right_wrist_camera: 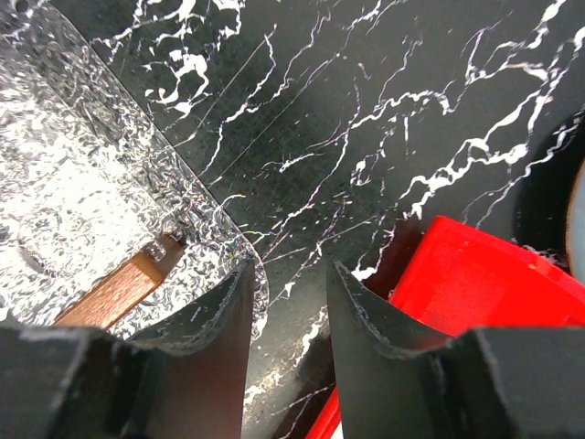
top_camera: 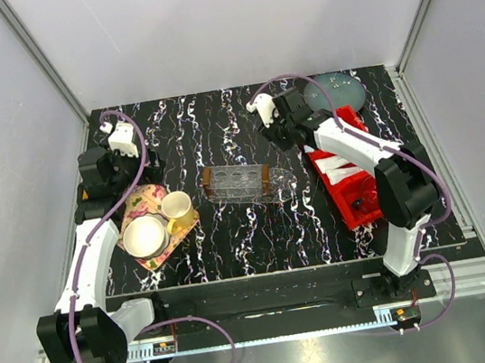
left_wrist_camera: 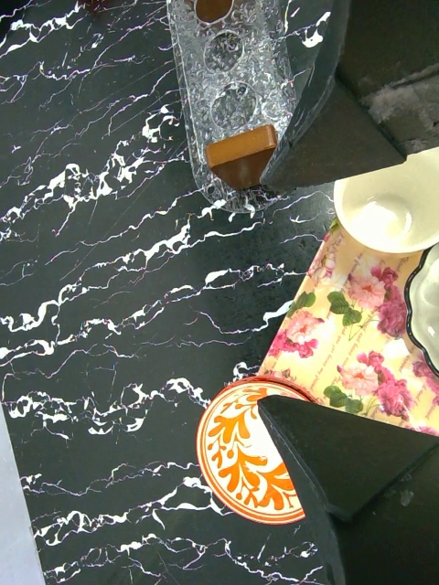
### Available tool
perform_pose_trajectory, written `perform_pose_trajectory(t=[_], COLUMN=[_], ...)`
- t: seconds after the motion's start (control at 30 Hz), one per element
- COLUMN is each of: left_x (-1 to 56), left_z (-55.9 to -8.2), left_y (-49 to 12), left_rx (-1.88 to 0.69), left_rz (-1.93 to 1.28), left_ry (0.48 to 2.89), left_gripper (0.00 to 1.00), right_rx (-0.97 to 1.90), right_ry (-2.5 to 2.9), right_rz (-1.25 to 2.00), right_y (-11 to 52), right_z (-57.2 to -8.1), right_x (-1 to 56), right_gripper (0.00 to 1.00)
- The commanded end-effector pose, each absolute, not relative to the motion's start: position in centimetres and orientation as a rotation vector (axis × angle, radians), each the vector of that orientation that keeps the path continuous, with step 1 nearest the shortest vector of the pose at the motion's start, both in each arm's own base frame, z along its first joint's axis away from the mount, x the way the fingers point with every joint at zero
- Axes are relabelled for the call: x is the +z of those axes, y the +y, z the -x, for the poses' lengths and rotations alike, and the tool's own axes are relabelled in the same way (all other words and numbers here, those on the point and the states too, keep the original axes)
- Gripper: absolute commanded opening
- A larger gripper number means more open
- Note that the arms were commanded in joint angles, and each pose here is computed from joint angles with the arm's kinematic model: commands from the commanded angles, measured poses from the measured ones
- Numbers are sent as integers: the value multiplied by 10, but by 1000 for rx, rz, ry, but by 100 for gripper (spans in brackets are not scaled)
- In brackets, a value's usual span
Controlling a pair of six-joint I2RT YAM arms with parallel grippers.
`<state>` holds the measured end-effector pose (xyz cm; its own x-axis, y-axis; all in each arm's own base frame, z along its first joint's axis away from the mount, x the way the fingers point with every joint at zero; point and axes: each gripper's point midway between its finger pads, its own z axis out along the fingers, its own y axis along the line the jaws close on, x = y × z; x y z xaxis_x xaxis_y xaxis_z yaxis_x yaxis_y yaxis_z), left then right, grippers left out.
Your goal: Prepare toiletry sets of a toothbrush and toothpaste on the tray
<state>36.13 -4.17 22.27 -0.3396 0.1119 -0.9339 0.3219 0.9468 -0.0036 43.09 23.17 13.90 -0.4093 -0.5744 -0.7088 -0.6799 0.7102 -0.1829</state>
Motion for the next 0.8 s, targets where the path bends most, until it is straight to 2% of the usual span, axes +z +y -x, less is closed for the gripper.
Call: perform_pose_trajectory(t=[0.0, 0.23, 0.77], left_x=[233, 233, 230], left_z=[-365, -363, -364], left_y=[-46, -45, -45], left_rx=[-235, -222, -226], left_rz=[-330, -332, -331], left_ry=[1860, 1857, 1863], left_gripper=[99, 99, 99], right_rx=[213, 254, 381], right_ry=[2134, 2172, 2182], right_rz=[901, 913, 960], right_y=[241, 247, 262], right_z=[-440, -441, -427], right_x=[137, 114, 104], right_gripper=[41, 39, 37])
